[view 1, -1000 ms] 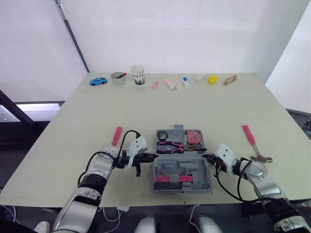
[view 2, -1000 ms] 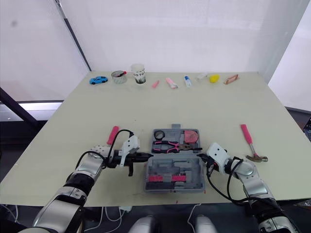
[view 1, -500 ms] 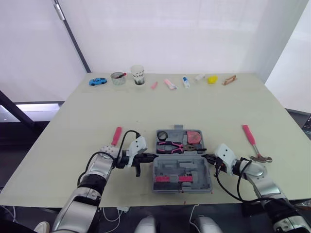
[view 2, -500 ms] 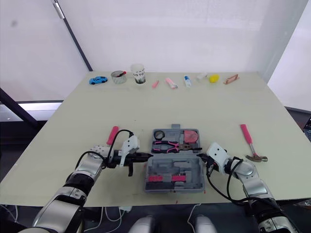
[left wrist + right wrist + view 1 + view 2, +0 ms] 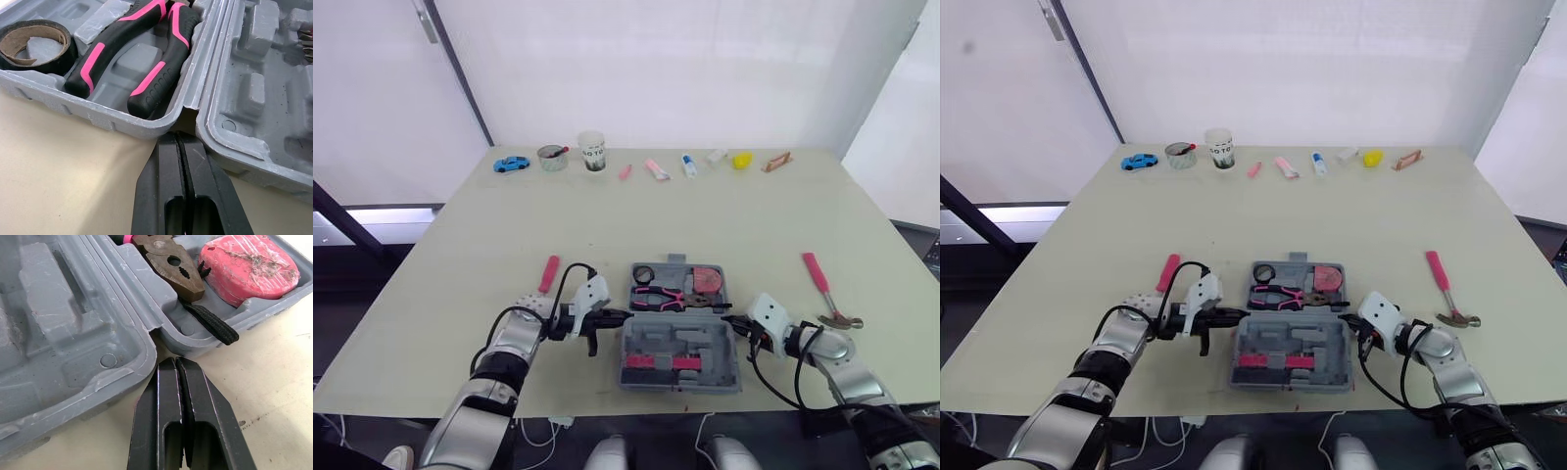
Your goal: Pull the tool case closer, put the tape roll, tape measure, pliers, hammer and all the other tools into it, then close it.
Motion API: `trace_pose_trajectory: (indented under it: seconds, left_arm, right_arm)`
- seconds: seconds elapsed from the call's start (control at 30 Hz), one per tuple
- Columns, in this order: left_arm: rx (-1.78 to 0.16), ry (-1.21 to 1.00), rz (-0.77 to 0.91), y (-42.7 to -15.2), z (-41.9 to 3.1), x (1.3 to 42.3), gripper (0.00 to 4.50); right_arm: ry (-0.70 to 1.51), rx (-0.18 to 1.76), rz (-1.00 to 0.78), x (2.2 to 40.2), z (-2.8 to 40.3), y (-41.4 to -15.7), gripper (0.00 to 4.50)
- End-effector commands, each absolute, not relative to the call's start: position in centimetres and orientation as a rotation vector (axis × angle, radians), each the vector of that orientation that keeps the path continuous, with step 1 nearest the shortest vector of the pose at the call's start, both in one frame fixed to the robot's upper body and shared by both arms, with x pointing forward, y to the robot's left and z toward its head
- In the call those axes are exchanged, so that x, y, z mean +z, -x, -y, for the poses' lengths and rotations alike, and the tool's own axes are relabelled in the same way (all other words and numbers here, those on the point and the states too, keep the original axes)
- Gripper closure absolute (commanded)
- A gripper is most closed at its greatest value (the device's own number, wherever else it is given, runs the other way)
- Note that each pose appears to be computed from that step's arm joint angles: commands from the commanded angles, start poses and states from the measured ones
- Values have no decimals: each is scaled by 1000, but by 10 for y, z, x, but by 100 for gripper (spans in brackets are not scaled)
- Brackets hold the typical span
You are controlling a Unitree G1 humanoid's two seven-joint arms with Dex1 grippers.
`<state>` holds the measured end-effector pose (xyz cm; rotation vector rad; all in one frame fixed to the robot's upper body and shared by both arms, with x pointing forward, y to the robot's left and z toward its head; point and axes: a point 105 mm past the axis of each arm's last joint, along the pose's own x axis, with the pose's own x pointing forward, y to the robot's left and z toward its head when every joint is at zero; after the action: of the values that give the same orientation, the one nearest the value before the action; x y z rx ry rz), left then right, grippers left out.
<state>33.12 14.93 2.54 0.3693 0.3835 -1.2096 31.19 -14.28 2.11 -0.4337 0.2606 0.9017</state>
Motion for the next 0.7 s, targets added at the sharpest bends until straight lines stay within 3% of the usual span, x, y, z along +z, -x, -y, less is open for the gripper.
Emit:
trace_pose_trajectory:
  seconds: [0.03, 0.7]
  left_arm:
    - [-1219, -371, -396, -327, -145, 19, 450]
    - [-1207, -371, -400, -326, -148, 19, 450]
  right_arm:
    - [449, 891, -192, 35, 138, -320, 445]
    - [433, 935, -214, 30, 132, -316, 445]
